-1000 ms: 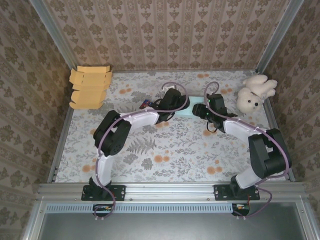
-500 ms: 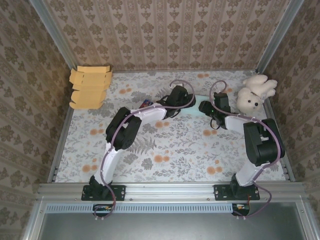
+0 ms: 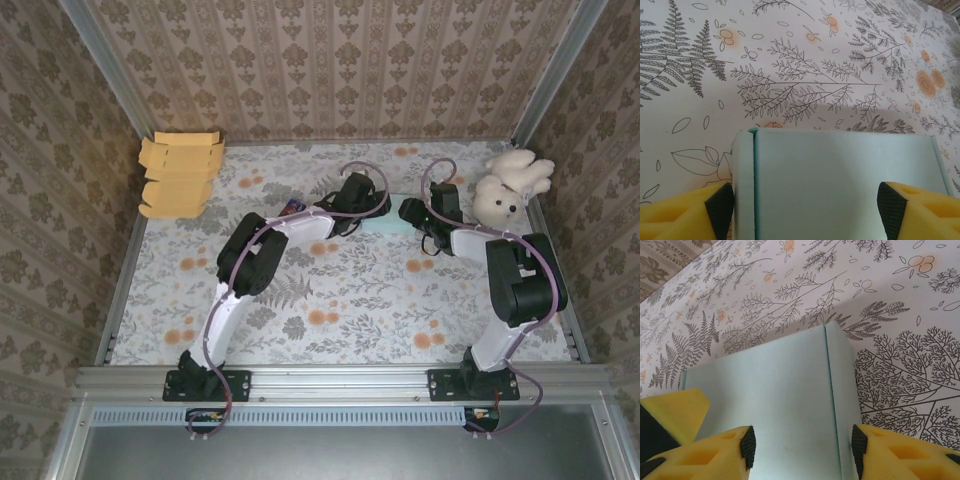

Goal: Fold the paper box

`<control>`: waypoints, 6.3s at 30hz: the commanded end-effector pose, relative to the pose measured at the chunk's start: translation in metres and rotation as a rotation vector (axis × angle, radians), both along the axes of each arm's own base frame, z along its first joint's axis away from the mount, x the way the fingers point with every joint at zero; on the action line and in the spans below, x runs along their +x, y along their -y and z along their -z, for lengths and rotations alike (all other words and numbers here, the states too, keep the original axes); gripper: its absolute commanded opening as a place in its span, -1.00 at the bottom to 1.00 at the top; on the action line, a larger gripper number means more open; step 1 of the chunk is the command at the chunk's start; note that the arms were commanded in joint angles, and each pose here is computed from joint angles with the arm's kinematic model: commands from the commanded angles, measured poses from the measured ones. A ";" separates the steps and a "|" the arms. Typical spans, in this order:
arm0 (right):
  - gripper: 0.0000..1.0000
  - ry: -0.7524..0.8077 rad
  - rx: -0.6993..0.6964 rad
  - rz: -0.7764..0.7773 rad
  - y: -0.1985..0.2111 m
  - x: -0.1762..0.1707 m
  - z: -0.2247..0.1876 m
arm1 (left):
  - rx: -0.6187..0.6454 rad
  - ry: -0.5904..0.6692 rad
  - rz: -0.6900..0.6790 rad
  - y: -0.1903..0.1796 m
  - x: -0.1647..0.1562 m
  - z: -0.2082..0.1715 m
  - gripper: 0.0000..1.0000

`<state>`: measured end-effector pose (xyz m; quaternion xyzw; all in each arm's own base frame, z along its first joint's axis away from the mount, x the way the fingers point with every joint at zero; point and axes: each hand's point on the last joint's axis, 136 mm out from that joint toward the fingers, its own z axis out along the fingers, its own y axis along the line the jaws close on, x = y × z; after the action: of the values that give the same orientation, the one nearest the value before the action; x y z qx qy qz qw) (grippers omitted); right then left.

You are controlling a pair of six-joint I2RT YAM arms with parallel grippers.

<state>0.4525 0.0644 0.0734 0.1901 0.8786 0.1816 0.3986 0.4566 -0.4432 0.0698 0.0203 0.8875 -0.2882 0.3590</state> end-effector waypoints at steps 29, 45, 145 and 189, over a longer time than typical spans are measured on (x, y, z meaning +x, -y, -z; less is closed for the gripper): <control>0.36 0.429 -0.025 -0.254 -0.059 -0.189 -0.175 | -0.005 0.136 -0.746 -0.417 -0.099 -0.141 0.78; 0.63 0.497 0.041 -0.239 -0.049 -0.211 -0.178 | -0.032 -0.105 -0.772 -0.549 -0.013 -0.054 0.62; 0.68 0.342 0.098 -0.238 -0.034 -0.254 -0.150 | 0.338 0.189 0.114 -0.126 -0.279 -0.137 -1.00; 0.75 0.206 0.025 -0.226 -0.057 -0.203 -0.097 | 0.166 -0.027 0.184 -0.169 -0.073 -0.015 0.03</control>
<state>0.2481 0.1186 0.1702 0.0821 0.8497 0.2521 0.4558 0.3709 -0.2545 0.0646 0.0950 0.9290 -0.2125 0.2878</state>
